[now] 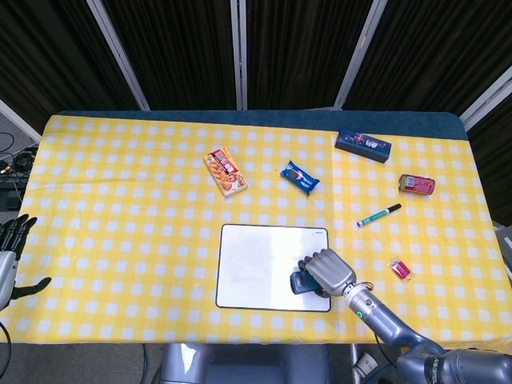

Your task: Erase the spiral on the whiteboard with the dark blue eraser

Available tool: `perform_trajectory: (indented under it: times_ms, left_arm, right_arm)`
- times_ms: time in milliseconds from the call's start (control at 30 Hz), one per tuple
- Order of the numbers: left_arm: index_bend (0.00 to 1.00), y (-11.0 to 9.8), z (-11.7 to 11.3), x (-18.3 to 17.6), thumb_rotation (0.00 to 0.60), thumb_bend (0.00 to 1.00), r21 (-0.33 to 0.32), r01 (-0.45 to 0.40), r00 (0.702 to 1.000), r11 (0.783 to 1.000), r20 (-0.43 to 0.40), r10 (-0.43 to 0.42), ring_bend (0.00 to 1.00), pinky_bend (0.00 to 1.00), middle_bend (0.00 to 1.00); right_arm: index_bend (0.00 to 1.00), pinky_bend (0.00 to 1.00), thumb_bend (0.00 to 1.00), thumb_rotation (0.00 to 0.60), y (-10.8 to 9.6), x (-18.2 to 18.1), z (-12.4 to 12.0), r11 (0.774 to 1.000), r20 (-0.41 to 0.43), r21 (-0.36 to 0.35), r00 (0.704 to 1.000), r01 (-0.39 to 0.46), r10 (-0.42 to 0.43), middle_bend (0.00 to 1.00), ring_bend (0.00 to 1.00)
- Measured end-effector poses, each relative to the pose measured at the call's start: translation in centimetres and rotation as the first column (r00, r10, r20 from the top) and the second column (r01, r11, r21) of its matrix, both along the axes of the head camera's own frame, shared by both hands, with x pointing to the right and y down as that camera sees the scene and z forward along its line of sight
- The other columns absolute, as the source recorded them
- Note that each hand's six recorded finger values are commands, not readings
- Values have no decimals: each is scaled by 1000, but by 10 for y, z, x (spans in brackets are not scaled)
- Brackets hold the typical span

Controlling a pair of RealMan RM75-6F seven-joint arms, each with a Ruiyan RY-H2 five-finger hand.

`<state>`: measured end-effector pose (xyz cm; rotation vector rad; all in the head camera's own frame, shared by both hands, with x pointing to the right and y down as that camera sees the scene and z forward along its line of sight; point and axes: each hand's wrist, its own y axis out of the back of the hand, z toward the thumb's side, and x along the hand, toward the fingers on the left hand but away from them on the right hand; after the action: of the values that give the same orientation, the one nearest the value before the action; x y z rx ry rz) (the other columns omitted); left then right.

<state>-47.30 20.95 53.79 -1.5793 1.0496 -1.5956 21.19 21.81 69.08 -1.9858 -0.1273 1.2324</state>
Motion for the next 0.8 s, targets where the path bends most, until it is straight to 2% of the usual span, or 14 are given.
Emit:
perform_trajectory:
  times_ms: [167, 367, 567, 800]
  left_arm:
    - [0, 0, 0, 1, 600, 0, 0, -1, 1000, 1000, -2, 1, 0, 0, 0]
    - [0, 0, -2, 0, 600, 0, 4, 2, 1000, 1000, -3, -2, 0, 0, 0]
    - [0, 0, 0, -1, 600, 0, 0, 2, 1000, 1000, -1, -2, 0, 0, 0]
    - [0, -1, 1, -2, 600, 0, -4, 5, 1000, 1000, 3, -5, 0, 0, 0]
  right_arm:
    - [488, 494, 299, 600, 12, -7, -9, 999, 27, -9, 999, 46, -45, 543, 459]
    - [488, 493, 300, 600, 3, -6, -6, 999, 22, 20, 999, 34, -34, 544, 460]
    - [488, 493, 299, 600, -23, 1, 7, 995, -25, 94, 1000, 14, -11, 544, 460]
    - [488, 493, 300, 600, -49, 4, 19, 990, -53, 138, 997, -40, 48, 544, 460]
